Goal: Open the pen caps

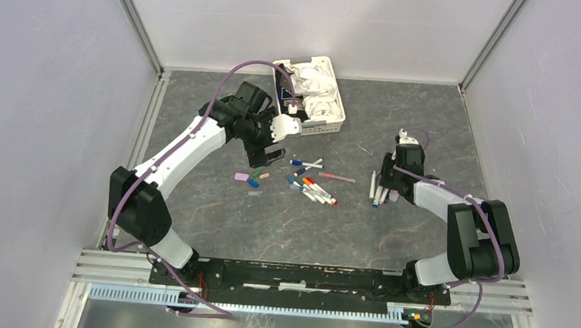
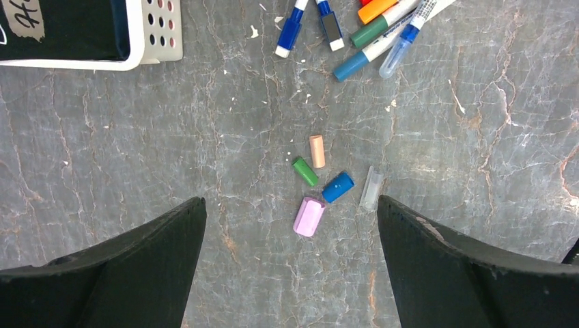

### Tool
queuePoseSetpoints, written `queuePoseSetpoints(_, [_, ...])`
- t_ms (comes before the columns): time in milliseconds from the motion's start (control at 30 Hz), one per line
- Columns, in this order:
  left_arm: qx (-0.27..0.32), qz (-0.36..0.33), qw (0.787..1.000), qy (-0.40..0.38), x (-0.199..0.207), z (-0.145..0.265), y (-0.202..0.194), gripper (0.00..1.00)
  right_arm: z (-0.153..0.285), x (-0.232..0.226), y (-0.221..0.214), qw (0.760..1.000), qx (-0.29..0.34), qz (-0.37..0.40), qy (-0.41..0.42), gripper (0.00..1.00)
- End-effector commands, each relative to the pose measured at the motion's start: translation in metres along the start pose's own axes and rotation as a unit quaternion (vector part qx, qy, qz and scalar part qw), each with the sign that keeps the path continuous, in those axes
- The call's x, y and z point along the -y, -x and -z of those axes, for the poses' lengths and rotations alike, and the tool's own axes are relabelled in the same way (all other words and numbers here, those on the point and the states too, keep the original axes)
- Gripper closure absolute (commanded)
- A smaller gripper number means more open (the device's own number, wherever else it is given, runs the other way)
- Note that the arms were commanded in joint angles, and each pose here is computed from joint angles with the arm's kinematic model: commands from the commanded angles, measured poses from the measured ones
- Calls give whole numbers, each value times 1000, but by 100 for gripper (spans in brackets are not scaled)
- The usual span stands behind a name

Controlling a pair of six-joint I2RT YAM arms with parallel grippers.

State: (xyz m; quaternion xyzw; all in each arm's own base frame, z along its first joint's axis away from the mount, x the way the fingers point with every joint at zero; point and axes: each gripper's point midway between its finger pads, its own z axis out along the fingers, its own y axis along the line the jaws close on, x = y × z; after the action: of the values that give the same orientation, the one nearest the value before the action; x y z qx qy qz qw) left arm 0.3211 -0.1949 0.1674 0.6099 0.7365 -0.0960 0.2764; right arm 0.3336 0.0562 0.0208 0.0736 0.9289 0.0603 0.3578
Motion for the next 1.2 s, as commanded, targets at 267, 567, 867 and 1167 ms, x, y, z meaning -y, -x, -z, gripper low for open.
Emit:
queuePoseSetpoints(267, [14, 18, 1000, 18, -3, 20, 11, 0, 16, -3, 11, 999, 23, 36, -11, 67])
queuePoseSetpoints(567, [25, 10, 999, 43, -12, 35, 20, 0, 14, -4, -16, 991, -46, 123, 7, 68])
queuePoseSetpoints(867, [23, 8, 999, 46, -11, 38, 18, 0, 22, 8, -22, 991, -48, 126, -17, 70])
queuePoseSetpoints(1167, [42, 1, 995, 94, -24, 62, 29, 0, 39, -2, 12, 991, 2, 132, -8, 64])
